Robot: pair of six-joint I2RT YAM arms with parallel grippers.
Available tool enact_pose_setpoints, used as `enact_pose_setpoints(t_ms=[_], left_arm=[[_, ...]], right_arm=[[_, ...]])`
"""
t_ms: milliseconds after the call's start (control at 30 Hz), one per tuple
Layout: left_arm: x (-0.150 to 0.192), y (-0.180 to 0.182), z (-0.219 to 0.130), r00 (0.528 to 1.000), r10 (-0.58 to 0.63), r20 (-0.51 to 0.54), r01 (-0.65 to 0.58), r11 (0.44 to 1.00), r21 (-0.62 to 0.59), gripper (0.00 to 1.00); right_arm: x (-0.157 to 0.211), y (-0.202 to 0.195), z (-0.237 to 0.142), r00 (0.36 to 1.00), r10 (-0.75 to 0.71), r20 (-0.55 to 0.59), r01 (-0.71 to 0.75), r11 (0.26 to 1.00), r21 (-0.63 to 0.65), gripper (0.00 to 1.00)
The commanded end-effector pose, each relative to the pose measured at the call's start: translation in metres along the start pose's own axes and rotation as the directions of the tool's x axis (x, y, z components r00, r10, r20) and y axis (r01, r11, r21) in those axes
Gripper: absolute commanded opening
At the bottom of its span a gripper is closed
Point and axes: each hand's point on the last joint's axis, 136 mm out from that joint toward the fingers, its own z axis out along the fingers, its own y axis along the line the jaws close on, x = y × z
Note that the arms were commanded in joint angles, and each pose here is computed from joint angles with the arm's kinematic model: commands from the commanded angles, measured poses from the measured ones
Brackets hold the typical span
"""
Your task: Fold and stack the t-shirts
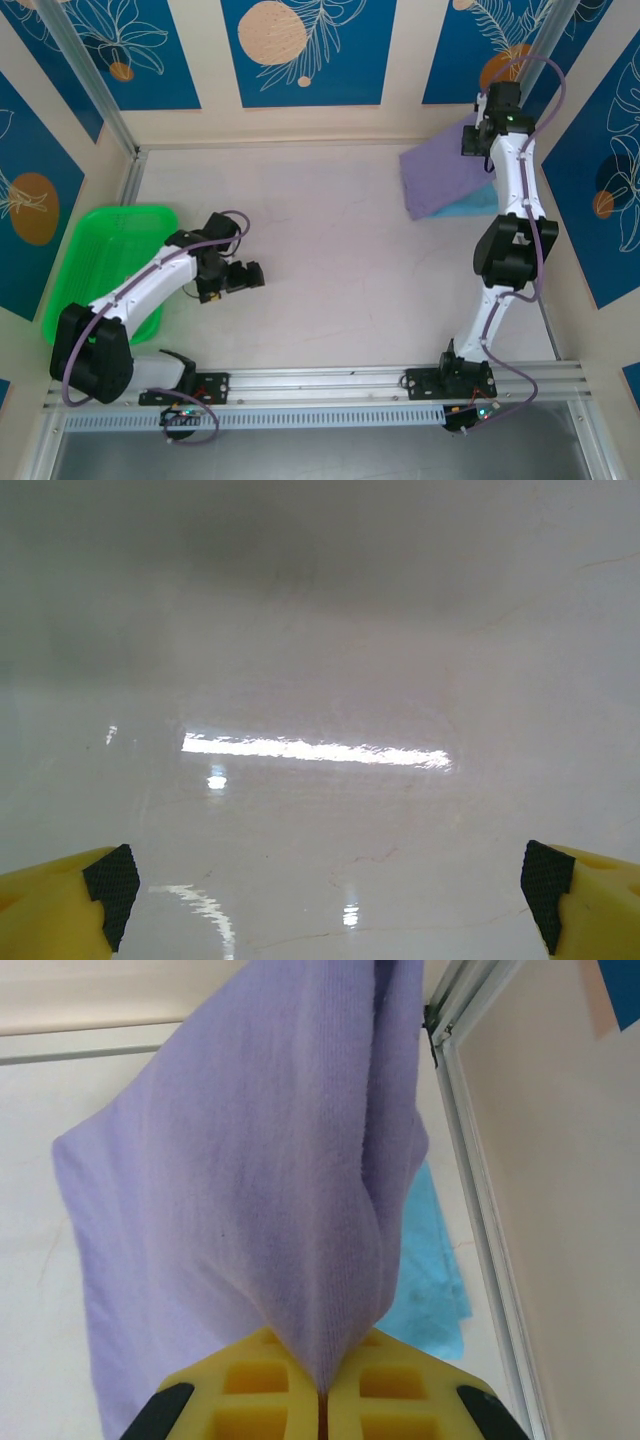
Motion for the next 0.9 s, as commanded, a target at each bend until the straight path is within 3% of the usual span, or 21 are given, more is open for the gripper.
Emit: enact_pose_setpoints(t_ms=[0,67,100,167,400,600,667,767,867], left_arm=[[0.001,0.004,-0.008,1.000,0.024,-0.009,-0.025,0.999,-0.041,1.00],[0.002,0.006,-0.009,0.999,0.026,-0.019,-0.027,0.998,-0.053,1.00],[0.003,0.007,-0.010,0.999,0.028,-0.021,-0.029,0.998,-0.060,1.00],[0.004,0.010,-0.014,0.999,0.031,-0.028,-0.033,0.996,-0.078,1.00],[0.001,0.011,-0.031,0.999,0.032,-0.005,-0.032,0.994,-0.100,1.00],[-0.024,-0.002,-0.069,0.994,0.015,0.105,-0.005,0.996,-0.092,1.00],[-0.042,-0.011,-0.095,0.979,0.010,0.203,0.005,0.997,-0.071,1.00],[-0.073,-0.025,-0.143,0.915,0.011,0.402,-0.004,1.000,-0.018,1.00],[-0.099,-0.022,-0.196,0.781,0.011,0.624,0.001,1.000,-0.020,1.00]], right_arm=[[-0.016,-0.016,0.030,0.998,0.051,0.033,-0.052,0.999,0.010,0.11],[-0.013,-0.047,0.053,0.993,0.116,0.012,-0.117,0.985,0.127,0.35],[-0.011,-0.059,0.060,0.987,0.163,0.004,-0.162,0.973,0.162,0.43],[-0.012,-0.079,0.070,0.973,0.231,0.008,-0.228,0.953,0.197,1.00],[0.025,-0.083,0.064,0.883,0.468,-0.039,-0.442,0.856,0.268,0.99],[0.024,-0.046,0.014,0.842,0.535,0.060,-0.539,0.834,0.117,0.99],[0.023,-0.028,-0.011,0.823,0.563,0.077,-0.566,0.825,0.013,0.99],[0.022,0.003,-0.048,0.795,0.593,0.125,-0.568,0.801,-0.187,0.99],[0.022,0.035,-0.083,0.770,0.603,0.208,-0.501,0.773,-0.388,0.99]])
